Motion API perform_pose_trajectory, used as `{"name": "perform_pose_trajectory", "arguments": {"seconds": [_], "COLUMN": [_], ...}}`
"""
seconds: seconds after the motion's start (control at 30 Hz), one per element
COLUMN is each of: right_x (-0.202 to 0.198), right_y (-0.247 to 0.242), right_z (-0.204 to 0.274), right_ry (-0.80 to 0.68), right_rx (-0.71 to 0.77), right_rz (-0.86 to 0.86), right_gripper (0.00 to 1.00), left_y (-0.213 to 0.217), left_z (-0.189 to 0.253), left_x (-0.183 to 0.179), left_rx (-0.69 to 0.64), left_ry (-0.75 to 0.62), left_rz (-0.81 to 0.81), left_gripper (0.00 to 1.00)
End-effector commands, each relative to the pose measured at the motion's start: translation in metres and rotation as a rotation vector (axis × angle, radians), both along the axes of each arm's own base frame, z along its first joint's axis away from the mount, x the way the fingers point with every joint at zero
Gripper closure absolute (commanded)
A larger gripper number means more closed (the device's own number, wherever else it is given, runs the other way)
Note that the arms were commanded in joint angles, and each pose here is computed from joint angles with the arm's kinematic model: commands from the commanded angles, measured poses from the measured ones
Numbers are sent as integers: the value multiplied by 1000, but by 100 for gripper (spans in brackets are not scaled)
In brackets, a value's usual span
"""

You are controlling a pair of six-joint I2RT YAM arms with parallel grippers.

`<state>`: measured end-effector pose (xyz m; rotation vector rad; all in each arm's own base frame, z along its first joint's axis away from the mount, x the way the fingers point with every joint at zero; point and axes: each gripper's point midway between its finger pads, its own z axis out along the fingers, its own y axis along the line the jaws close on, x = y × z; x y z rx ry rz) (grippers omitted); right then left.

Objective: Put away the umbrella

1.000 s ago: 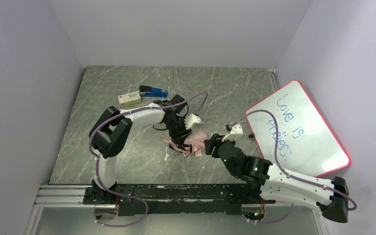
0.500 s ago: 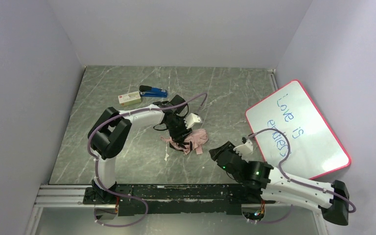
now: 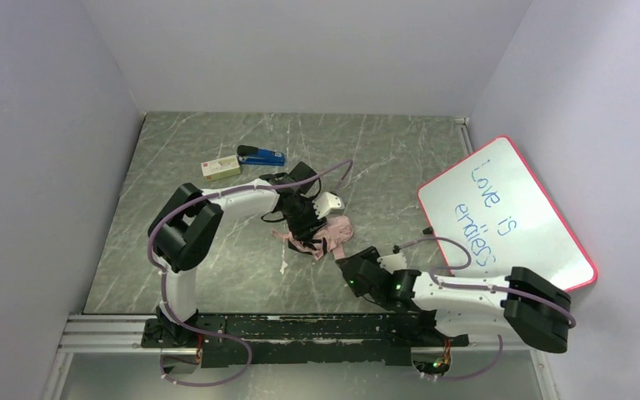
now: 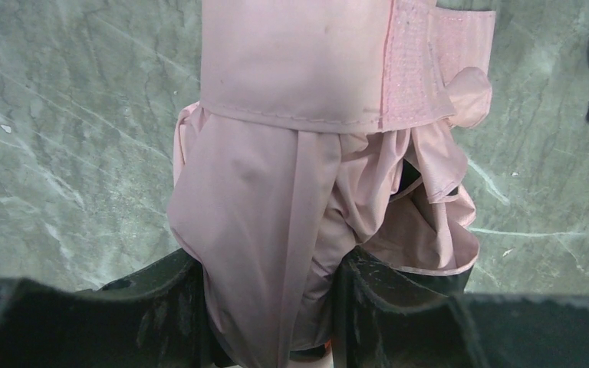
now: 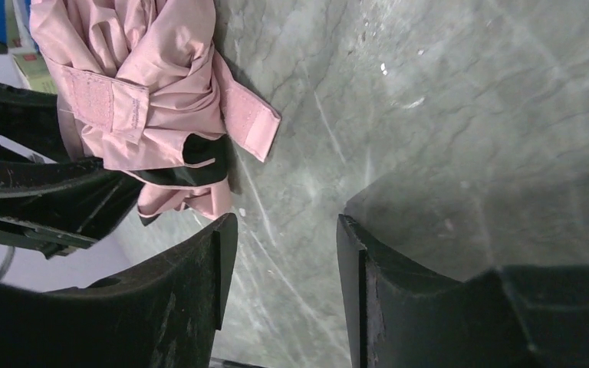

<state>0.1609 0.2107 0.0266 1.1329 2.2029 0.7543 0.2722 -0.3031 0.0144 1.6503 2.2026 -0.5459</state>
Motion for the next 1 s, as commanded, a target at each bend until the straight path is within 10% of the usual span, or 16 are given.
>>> {"name": "perform_pose_trajectory", "arguments": {"seconds": [0.0,0.97], "right_x": [7,9], "right_y": [16,-50], "right_z": [4,-61], "right_ry": [48,129], "right_rx": [133,143], "right_rz": [-116,-564], "right_gripper": [46,66], "left_y": [43,45], "left_z": [-38,-40], "left_x": [12,9], "left_rx": [196,205], "left_ry": [-56,-46], "left_rz": [67,73], "left_gripper": [95,95]}}
